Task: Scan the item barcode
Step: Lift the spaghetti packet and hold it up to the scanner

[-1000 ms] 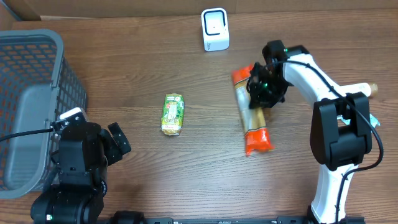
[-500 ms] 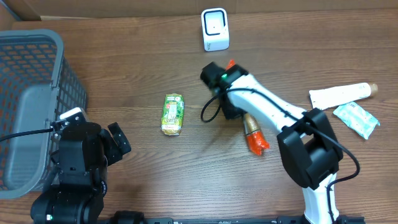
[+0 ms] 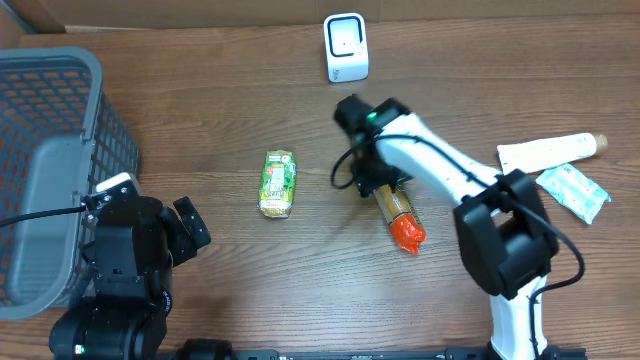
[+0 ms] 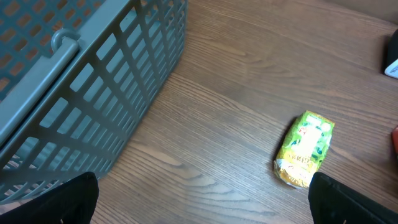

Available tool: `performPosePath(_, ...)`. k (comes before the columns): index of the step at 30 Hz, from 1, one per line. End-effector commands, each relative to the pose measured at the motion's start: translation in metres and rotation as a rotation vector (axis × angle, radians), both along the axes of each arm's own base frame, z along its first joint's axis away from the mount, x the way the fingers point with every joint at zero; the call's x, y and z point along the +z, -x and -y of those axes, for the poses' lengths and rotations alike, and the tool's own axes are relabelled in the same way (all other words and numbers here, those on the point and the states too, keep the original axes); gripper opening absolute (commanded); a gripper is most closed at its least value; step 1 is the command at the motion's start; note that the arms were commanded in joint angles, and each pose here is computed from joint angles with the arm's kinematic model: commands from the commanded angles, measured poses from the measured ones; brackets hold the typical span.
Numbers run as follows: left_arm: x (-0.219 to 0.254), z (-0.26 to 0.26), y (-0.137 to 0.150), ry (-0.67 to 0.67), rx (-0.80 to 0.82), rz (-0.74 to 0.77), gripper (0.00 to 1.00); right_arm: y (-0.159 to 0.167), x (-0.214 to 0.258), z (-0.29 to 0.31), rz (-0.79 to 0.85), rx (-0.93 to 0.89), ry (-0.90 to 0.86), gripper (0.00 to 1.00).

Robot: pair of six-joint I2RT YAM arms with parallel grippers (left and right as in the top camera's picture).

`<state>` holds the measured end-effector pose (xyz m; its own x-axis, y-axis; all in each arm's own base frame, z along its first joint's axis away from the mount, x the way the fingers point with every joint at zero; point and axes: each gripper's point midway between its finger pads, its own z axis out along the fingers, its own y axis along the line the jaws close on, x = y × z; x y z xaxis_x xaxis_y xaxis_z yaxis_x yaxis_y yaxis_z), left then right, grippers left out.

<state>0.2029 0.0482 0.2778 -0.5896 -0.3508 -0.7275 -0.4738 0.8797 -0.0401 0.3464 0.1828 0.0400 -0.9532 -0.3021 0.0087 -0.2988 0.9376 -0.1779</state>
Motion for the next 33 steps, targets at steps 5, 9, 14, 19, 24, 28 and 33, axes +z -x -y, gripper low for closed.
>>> performPosePath(5,0.001,-0.003,0.001,-0.002,0.018,0.005,1.00,0.008,-0.001,-0.005,-0.182,-0.002,-0.343,0.87)
performPosePath(9,0.001,-0.003,0.001,-0.002,0.018,0.005,1.00,0.018,-0.020,0.003,-0.209,-0.019,-0.334,0.87)
performPosePath(14,0.001,-0.003,0.001,-0.002,0.018,0.005,1.00,0.029,-0.038,0.008,-0.227,-0.022,-0.326,0.84)
performPosePath(19,0.001,-0.003,0.001,-0.002,0.018,0.005,1.00,0.027,-0.038,0.009,-0.223,-0.028,-0.329,0.25)
performPosePath(24,0.001,-0.003,0.001,-0.002,0.018,0.005,1.00,0.020,-0.033,0.011,-0.205,-0.038,-0.344,0.04)
performPosePath(28,0.001,-0.003,0.001,-0.002,0.018,0.005,1.00,0.008,-0.015,0.003,-0.167,-0.029,-0.374,0.04)
performPosePath(33,0.001,-0.003,0.001,-0.002,0.018,0.006,1.00,-0.018,0.033,-0.007,-0.041,0.010,-0.425,0.04)
